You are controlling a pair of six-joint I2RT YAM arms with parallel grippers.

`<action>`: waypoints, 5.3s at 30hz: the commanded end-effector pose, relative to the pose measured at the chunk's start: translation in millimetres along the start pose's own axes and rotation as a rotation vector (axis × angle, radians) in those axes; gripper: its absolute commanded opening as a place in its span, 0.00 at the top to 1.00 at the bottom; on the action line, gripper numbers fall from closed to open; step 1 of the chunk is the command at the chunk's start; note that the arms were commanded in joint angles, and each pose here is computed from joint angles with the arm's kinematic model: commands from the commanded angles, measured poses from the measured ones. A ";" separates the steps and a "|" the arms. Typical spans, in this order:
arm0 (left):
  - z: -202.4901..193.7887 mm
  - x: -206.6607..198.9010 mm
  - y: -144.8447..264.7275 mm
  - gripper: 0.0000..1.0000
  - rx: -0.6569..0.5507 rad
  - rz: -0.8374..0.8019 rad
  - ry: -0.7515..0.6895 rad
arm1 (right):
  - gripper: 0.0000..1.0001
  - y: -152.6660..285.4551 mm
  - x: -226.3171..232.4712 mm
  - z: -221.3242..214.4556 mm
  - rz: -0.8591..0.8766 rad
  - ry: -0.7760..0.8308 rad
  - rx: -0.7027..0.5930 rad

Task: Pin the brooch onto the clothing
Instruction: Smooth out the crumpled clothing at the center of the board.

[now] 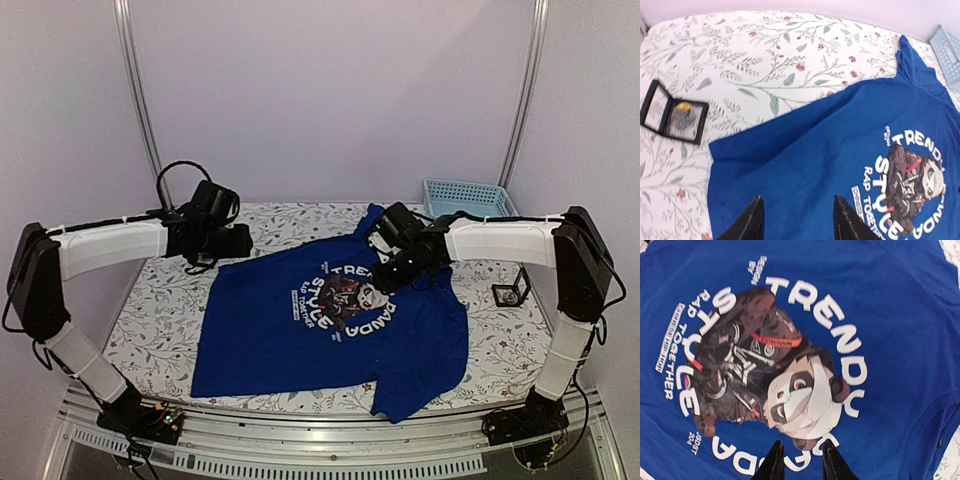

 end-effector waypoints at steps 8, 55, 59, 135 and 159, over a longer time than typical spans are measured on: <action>10.6 54.9 -142.2 0.57 0.213 0.147 -0.177 | 0.74 7.4 -5.6 -46.5 0.002 -0.135 0.062; 51.0 78.1 -149.9 1.00 0.146 0.146 -0.353 | 0.76 -33.3 -58.8 -118.1 -0.206 -0.076 0.283; 73.8 75.1 -164.7 1.00 0.079 0.169 -0.356 | 0.76 -35.0 -70.7 -154.2 -0.220 -0.150 0.352; -95.5 -169.0 87.4 0.30 -0.234 -0.638 -0.913 | 0.74 35.3 -122.9 89.0 -0.087 -0.163 -0.112; -284.9 -282.4 35.9 0.45 -0.098 -0.820 -1.361 | 0.70 63.2 -36.6 -225.9 0.070 -0.714 0.277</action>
Point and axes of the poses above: each gripper's point midway between its finger pads, its own y axis back along the fingers, its own x axis along the line the jaws close on, z = x × y, the point moved 2 cm from there along y, back along the fingers
